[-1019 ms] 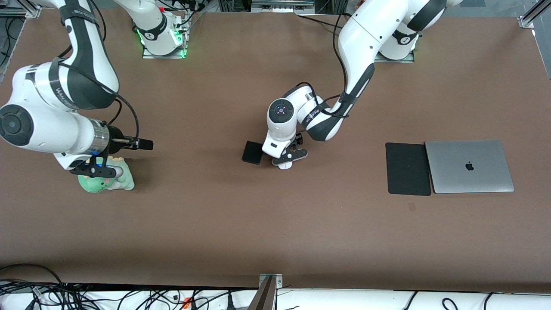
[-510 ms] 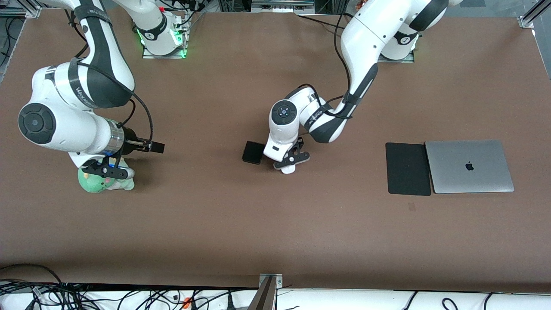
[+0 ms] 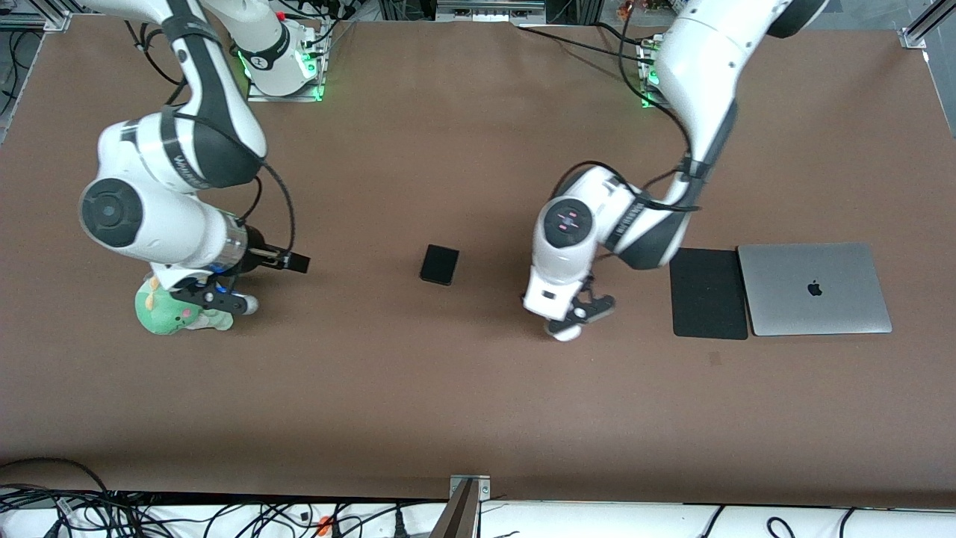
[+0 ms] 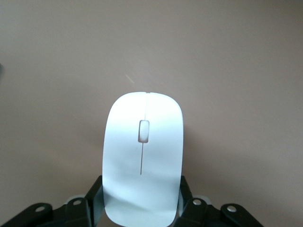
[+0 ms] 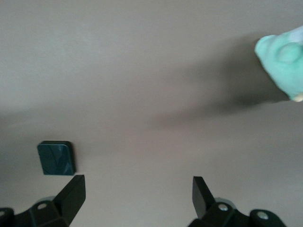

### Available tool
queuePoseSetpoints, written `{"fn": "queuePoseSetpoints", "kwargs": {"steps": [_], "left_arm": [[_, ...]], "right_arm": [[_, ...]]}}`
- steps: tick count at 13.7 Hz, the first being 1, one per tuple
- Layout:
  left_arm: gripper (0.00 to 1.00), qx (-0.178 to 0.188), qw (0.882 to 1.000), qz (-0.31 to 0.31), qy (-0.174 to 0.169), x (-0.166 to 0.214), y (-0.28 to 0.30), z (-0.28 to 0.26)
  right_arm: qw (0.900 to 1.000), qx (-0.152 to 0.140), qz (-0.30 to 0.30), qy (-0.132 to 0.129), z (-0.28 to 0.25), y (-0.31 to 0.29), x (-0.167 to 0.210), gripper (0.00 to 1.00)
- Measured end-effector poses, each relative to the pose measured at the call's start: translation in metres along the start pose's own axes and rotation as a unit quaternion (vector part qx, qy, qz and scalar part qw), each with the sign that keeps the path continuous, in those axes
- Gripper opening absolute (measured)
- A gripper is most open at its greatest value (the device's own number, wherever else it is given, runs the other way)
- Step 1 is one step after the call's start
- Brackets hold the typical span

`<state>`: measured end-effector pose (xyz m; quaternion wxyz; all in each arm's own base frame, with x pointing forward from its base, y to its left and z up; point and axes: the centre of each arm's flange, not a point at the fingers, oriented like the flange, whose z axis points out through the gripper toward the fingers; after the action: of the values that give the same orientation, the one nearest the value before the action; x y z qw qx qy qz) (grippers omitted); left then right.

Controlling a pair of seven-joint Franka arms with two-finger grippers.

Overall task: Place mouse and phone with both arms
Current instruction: 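Carry the mouse onto the black pad while the right gripper grasps the phone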

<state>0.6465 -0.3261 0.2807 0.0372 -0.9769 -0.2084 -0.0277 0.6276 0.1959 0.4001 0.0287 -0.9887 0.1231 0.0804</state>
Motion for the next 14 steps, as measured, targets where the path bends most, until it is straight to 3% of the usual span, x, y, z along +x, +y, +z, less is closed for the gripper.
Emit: {"fn": "queuePoseSetpoints", "kwargs": {"steps": [4,8,11,14], "left_arm": [[0.63,0.016,0.999,0.047,-0.005,0.089,-0.113,-0.014],[0.63,0.027,0.994,0.103,-0.026,0.141,-0.23,-0.005],[0.63,0.012,0.992,0.125,-0.012,0.134,-0.274,0.023],[0.63,-0.001,0.989,0.145,-0.013,0.084,-0.276,0.06]], "right_arm": [[0.999,0.011,0.04,0.029,0.046,-0.068,-0.016,1.0],[0.996,0.024,0.07,0.056,0.097,-0.119,-0.034,1.0],[0.993,0.013,0.074,0.086,0.137,-0.148,-0.055,1.0],[0.994,0.005,0.06,0.091,0.169,-0.172,-0.081,1.0]]}}
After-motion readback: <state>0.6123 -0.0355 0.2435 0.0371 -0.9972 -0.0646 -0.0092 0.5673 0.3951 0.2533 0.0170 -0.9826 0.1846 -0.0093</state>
